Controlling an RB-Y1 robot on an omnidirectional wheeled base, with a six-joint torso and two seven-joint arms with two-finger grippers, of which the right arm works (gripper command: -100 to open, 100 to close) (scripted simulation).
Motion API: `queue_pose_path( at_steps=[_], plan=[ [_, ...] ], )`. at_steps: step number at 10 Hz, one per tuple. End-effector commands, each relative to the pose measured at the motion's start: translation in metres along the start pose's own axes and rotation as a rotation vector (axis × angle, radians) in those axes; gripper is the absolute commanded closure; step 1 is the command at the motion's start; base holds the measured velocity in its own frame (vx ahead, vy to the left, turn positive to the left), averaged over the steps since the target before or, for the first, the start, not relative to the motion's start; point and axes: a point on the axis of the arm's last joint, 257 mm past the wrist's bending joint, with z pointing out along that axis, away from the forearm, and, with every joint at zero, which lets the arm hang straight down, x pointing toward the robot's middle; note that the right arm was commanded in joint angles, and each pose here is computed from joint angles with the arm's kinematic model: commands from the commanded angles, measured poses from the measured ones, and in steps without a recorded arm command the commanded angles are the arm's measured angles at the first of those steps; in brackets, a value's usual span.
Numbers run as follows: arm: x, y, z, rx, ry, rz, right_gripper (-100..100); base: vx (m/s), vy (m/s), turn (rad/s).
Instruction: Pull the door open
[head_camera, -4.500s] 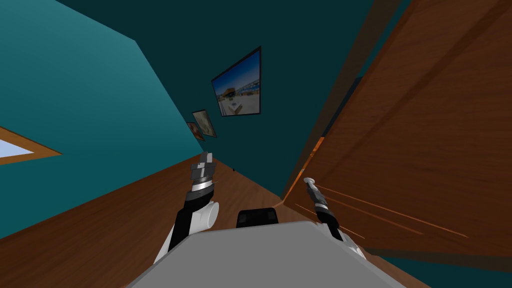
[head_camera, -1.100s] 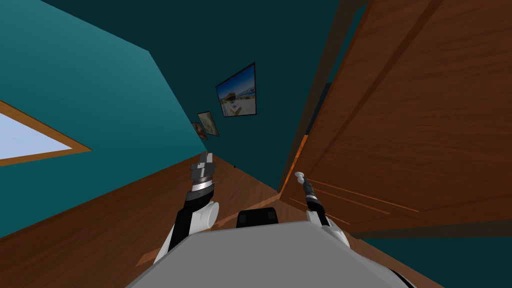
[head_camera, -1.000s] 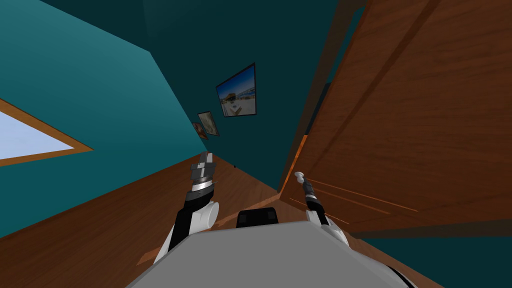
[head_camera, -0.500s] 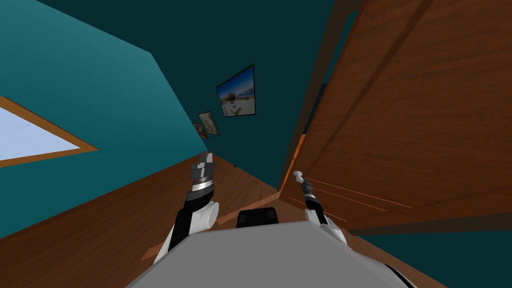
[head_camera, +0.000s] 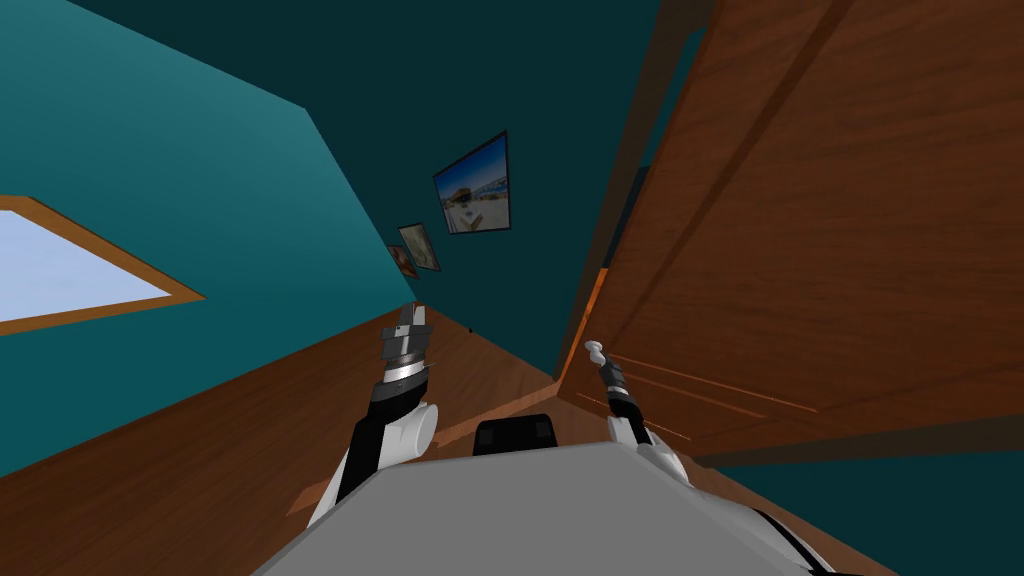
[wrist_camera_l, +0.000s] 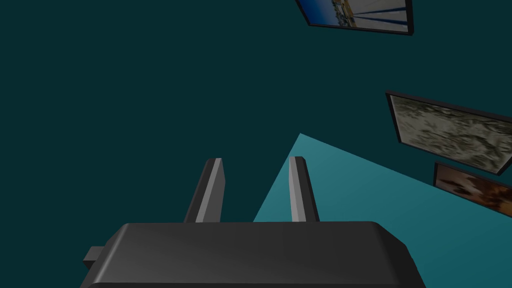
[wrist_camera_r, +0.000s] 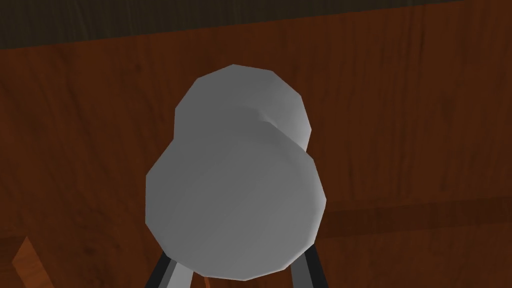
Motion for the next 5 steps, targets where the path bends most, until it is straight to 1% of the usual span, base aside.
queue_pose_path(
  at_steps=[1, 2, 3, 5],
  plan=[
    [0.0146, 0.0038, 0.0031, -0.014, 0.019, 0.04, 100, -0.031, -0.013, -0.01],
    [0.0146, 0.0038, 0.0031, -0.014, 0.019, 0.04, 100, -0.01, -0.006, 0.002],
    [0.0176, 0.0035, 0.0045, -0.013, 0.021, 0.091, 100, -0.024, -0.005, 0.001],
    [0.0176, 0.0035, 0.0045, -0.013, 0.021, 0.091, 100, -0.018, -0.003, 0.014]
  ],
)
